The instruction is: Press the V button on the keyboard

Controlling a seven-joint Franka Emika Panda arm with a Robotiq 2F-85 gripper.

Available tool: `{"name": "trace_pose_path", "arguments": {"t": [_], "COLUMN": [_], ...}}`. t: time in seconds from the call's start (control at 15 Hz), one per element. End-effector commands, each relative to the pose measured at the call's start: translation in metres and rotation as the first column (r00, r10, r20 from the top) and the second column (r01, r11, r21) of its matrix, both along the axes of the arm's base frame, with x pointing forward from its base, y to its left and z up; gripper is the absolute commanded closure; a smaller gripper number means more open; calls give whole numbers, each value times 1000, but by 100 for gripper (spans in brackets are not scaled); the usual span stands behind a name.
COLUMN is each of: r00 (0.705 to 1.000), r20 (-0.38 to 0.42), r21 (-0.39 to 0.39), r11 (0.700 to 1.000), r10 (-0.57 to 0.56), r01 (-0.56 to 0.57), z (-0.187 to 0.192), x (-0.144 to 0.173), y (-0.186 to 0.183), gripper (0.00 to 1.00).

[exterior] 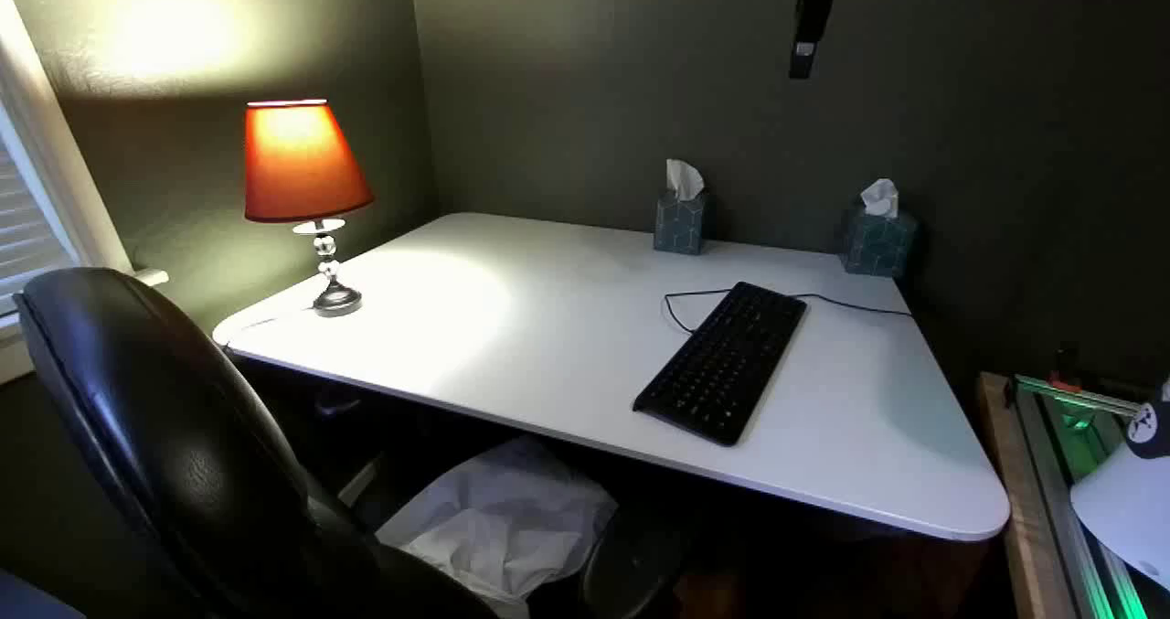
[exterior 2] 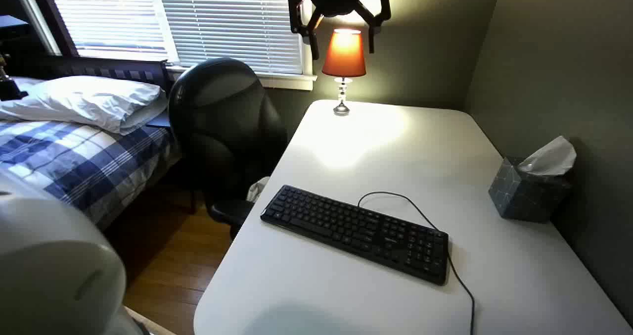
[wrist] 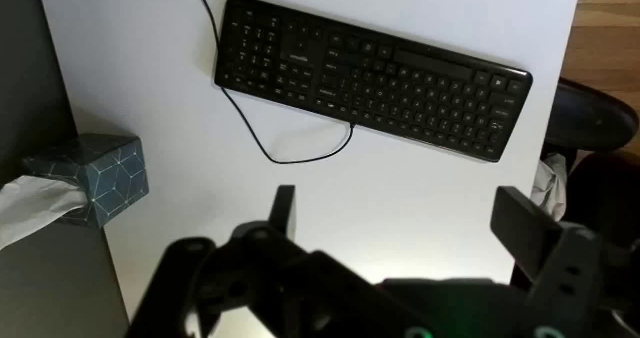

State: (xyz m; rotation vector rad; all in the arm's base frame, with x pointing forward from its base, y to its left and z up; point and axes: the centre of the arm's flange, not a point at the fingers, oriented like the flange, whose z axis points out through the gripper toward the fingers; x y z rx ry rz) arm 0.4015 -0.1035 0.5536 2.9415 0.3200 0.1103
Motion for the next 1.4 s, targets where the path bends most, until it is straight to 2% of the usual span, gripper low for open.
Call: {"name": "trace_pose_path", "arguments": {"t": [0.0, 0.13, 0.27, 0.4, 0.67, 0.93, 1.13, 1.33], "r00": [1000, 1000, 1000, 999, 999, 995, 992, 990], "r20": [0, 0, -30, -26, -48, 6, -13, -34], "r21": [0, 0, 23, 44, 110, 168, 220, 233], "r11": [1000, 1000, 1000, 999, 994, 981, 967, 962], "r10": [0, 0, -10, -21, -24, -98, -128, -139], "r01": [0, 0, 11, 22, 29, 96, 128, 143], "z": [0, 0, -13, -28, -75, -122, -155, -185], "x": [0, 0, 13, 20, 28, 26, 23, 20], "y": [0, 0, 4, 7, 14, 18, 19, 18], "gripper": [0, 0, 0, 0, 0, 0, 0, 0]}}
